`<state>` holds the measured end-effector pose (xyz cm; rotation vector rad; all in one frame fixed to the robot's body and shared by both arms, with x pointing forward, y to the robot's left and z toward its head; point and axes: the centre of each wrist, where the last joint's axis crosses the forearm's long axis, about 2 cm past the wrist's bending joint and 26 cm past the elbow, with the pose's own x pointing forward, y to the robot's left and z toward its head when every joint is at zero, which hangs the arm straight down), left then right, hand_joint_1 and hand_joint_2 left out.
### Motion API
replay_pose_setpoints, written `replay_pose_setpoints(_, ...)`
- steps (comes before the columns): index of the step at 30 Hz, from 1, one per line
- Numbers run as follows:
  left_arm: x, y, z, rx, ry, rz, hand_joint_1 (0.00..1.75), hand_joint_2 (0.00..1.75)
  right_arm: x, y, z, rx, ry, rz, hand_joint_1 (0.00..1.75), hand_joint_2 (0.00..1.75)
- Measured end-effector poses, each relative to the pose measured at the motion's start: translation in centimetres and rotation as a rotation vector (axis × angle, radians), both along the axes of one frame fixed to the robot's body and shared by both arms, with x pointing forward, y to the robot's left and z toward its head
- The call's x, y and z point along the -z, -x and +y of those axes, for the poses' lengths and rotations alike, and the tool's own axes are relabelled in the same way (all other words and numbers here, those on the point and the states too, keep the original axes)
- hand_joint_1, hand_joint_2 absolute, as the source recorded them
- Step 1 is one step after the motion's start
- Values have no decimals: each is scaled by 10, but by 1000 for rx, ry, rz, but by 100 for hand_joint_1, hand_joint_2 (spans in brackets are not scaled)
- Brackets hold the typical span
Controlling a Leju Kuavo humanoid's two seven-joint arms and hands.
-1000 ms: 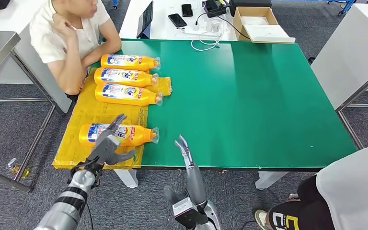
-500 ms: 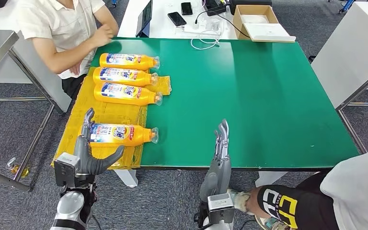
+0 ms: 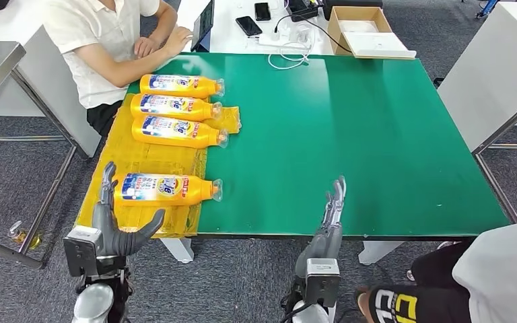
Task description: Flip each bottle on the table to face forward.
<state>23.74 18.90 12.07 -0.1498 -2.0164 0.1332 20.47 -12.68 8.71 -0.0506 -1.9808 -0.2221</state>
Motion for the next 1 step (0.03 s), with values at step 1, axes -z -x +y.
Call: replay_pose_setpoints(1, 0, 2, -1, -1, 4, 3, 0, 175, 0, 0, 0, 4, 0, 1, 0, 0)
